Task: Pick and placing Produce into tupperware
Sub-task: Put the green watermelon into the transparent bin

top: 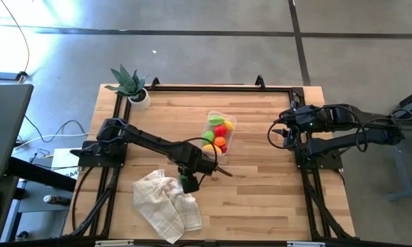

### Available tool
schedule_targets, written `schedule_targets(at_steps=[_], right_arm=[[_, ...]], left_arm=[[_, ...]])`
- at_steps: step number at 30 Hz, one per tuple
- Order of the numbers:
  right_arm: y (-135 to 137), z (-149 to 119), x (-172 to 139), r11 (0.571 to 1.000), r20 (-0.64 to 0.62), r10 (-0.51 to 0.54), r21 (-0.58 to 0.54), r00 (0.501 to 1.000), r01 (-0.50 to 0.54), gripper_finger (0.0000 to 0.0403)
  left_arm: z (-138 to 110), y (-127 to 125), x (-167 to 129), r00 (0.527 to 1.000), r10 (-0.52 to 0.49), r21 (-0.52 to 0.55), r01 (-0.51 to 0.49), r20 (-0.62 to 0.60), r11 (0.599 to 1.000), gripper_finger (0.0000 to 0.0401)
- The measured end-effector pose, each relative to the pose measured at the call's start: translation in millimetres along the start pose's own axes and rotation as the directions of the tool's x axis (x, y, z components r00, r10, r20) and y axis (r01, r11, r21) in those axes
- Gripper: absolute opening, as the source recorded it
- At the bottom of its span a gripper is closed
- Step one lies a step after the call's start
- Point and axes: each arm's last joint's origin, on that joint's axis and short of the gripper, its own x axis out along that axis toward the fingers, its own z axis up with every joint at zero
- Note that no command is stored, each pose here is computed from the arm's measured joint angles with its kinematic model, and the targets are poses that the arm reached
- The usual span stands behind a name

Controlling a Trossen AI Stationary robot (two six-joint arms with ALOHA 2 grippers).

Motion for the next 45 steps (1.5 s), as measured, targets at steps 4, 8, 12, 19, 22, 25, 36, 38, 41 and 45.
schedule_targets(at_steps=[4, 8, 12, 19, 22, 25, 36, 38, 41, 45], right_arm=[[0.0, 0.0, 0.0, 1.000, 0.000, 0.001, 0.000, 1.000, -0.001, 0.0156], [0.0, 0.0, 0.0, 1.000, 0.000, 0.000, 0.000, 1.000, 0.000, 0.0156], [0.0, 0.0, 0.0, 1.000, 0.000, 0.000, 0.000, 1.000, 0.000, 0.0156], [0.0, 0.0, 0.0, 1.000, 0.000, 0.000, 0.000, 1.000, 0.000, 0.0156], [0.0, 0.0, 0.1, 1.000, 0.000, 0.000, 0.000, 1.000, 0.000, 0.0156], [0.0, 0.0, 0.0, 1.000, 0.000, 0.000, 0.000, 1.000, 0.000, 0.0156], [0.1, 0.0, 0.1, 1.000, 0.000, 0.000, 0.000, 1.000, 0.000, 0.0156], [0.1, 0.0, 0.0, 1.000, 0.000, 0.000, 0.000, 1.000, 0.000, 0.0156], [0.1, 0.0, 0.1, 1.000, 0.000, 0.000, 0.000, 1.000, 0.000, 0.0156], [0.0, 0.0, 0.1, 1.000, 0.000, 0.000, 0.000, 1.000, 0.000, 0.0156]], left_arm=[[-1.0, -0.2, 4.2, 1.000, 0.005, 0.001, -0.005, 0.002, 1.000, 0.0271], [0.1, 0.4, 4.1, 0.999, 0.035, 0.014, -0.036, 0.028, 0.999, 0.0271], [0.1, -1.9, 4.2, 0.999, 0.033, 0.025, -0.034, 0.039, 0.999, 0.0271], [-0.1, -2.2, 4.2, 0.999, 0.015, 0.027, -0.016, 0.028, 1.000, 0.0271], [-0.2, -2.5, 4.2, 1.000, 0.006, 0.037, -0.006, 0.023, 0.999, 0.0271], [-0.5, -3.0, 4.2, 1.000, -0.013, 0.044, 0.012, 0.014, 0.999, 0.0271], [-0.9, -4.3, 4.1, 0.998, -0.058, 0.001, 0.058, -0.008, 0.998, 0.0280], [-0.9, -4.3, 4.2, 0.998, -0.057, -0.007, 0.057, -0.008, 0.998, 0.0293], [-0.9, -4.3, 4.1, 0.998, -0.059, -0.010, 0.059, -0.008, 0.998, 0.0320], [-1.0, -4.5, 4.1, 0.998, -0.063, -0.010, 0.063, -0.010, 0.998, 0.0349]])
